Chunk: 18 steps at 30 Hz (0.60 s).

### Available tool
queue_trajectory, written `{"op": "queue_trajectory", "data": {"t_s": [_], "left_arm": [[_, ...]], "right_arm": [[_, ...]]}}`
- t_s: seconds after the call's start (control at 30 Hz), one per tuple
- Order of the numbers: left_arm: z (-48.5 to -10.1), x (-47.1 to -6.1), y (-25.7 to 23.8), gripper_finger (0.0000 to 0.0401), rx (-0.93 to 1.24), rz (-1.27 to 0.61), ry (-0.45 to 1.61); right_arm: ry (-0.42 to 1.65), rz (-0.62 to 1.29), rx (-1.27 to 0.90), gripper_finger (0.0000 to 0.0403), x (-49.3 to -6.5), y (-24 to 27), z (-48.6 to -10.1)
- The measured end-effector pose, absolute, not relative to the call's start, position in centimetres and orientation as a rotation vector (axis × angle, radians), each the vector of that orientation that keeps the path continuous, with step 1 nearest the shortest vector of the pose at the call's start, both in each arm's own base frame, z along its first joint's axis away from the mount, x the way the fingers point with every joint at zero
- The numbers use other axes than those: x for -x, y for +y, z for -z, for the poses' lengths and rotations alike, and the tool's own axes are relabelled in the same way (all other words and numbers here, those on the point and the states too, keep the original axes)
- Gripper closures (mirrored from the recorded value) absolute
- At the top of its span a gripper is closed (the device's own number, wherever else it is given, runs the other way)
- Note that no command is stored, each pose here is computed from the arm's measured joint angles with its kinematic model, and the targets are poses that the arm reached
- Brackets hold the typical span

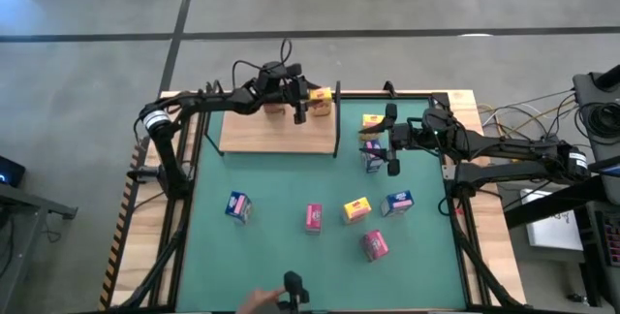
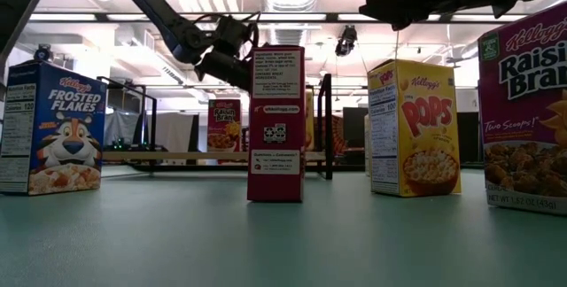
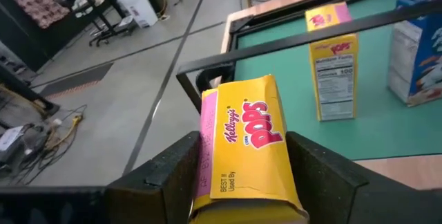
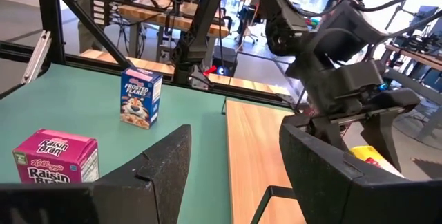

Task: Stack cereal on shelf
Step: Put the middle yellow cereal box on the shelf

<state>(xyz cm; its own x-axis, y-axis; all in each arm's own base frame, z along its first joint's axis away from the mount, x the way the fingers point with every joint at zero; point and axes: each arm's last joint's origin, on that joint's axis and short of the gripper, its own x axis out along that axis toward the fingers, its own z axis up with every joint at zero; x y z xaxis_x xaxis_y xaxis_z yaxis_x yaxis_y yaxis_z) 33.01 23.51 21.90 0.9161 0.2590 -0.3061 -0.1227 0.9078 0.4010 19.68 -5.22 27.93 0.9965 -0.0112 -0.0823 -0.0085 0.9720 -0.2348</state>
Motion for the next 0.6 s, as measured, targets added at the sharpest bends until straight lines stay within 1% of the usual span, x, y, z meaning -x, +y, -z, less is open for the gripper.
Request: {"op": "queue_trajectory", "data": {"t_s": [0.6], "left_arm": [[-22.23,-32.86,24.02,0.0208,-0.392,-0.199,0.373]], "right_arm": [[0.08,0.002,0.23,0.0193,-19.68,-5.22,-27.97]]}}
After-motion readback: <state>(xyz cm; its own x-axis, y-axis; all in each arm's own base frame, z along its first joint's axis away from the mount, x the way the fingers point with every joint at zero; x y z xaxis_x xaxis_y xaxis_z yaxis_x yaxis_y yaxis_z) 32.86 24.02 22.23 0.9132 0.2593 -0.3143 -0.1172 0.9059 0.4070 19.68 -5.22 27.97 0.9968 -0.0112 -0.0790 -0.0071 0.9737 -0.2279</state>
